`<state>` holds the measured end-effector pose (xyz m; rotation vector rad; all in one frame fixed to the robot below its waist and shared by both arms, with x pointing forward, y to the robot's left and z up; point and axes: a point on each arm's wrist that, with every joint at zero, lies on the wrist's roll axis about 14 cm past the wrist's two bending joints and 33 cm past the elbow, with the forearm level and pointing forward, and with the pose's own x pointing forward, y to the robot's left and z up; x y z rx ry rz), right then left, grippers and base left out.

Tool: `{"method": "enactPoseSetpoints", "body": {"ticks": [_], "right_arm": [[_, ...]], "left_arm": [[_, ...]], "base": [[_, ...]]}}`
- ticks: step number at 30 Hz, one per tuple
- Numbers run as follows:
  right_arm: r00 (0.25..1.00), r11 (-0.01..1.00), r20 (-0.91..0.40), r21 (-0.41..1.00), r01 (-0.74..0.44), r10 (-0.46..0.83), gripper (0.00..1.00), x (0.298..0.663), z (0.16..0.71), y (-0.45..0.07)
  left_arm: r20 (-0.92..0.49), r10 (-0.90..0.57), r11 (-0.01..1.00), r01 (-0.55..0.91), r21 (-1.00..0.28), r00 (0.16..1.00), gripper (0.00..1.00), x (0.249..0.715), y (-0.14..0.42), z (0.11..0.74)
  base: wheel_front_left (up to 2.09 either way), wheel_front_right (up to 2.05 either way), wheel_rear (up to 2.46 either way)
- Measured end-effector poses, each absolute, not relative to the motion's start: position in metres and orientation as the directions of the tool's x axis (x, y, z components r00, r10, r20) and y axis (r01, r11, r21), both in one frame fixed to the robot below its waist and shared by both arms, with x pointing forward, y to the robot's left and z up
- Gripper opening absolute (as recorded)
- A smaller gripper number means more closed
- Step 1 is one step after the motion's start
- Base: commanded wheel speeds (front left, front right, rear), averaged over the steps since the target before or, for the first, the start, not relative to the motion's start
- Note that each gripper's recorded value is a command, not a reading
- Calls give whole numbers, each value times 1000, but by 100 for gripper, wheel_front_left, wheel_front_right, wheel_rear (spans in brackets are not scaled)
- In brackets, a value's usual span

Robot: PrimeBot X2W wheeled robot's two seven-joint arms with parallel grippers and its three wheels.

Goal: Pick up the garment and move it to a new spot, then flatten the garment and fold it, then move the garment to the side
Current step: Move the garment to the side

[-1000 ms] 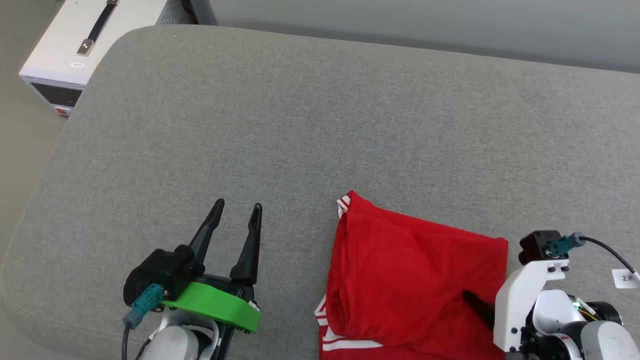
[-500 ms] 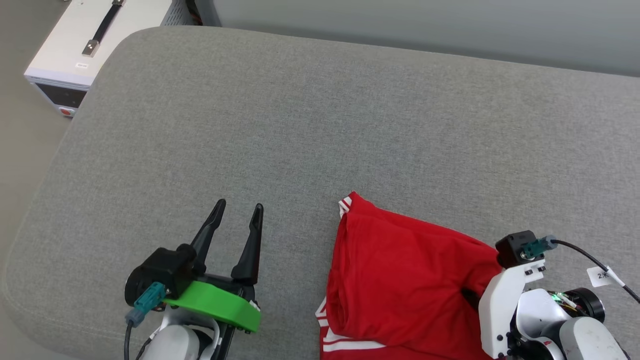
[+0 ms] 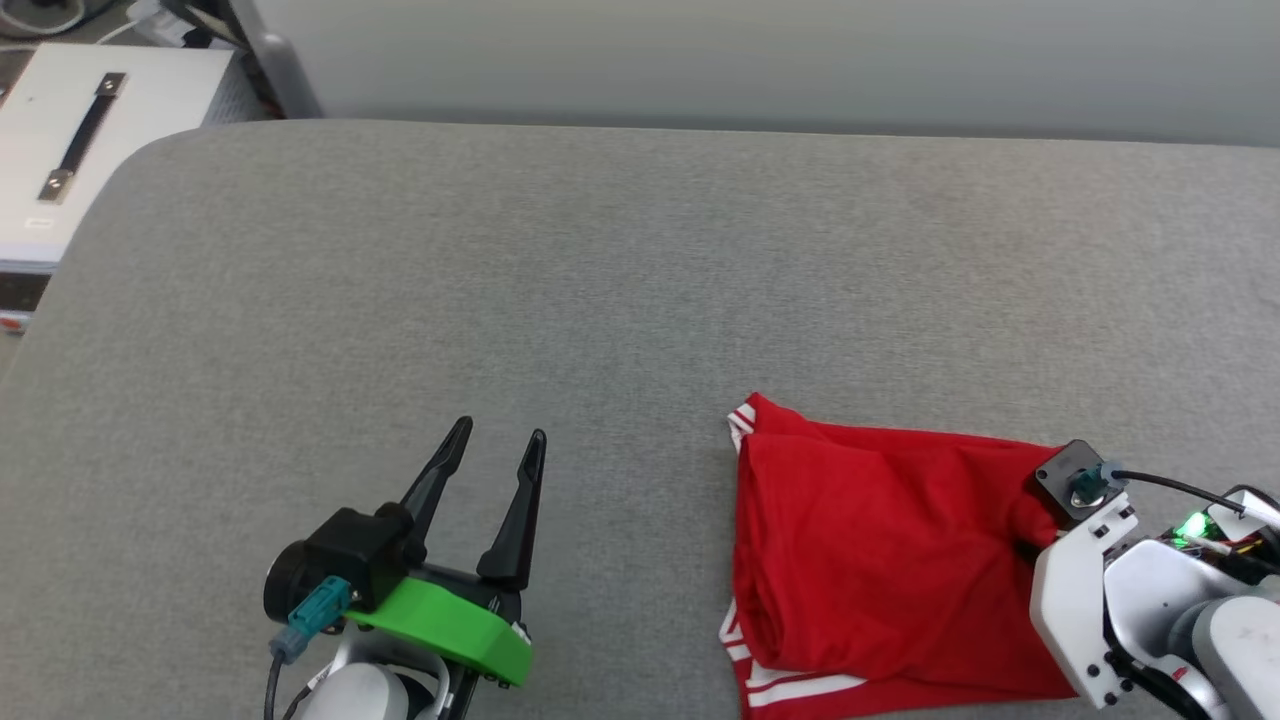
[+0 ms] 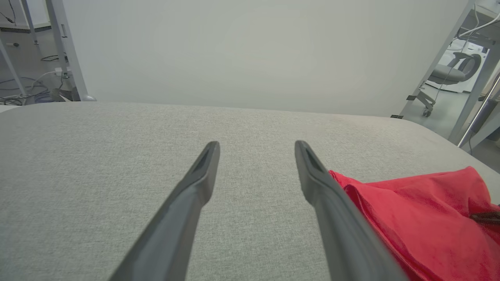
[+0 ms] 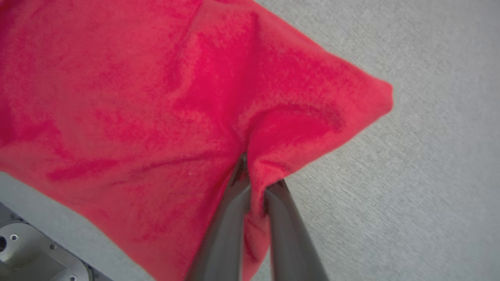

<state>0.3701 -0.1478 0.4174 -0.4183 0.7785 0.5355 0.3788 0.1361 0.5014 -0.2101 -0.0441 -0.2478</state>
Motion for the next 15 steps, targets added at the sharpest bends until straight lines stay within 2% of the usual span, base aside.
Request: {"method": "enactPoseSetpoints", "body": {"ticks": [8, 15], "right_arm": [[647, 736, -755, -378, -562, 106, 0, 367, 447, -237], [657, 737, -753, -465, -490, -38, 0, 356, 451, -309]], "left_arm": [[83, -414, 884, 423, -200, 906, 100, 396, 78, 502], [97, -569, 793, 576, -200, 816, 100, 414, 18, 497]], "base": [[0, 0, 0], [0, 0, 0]]}}
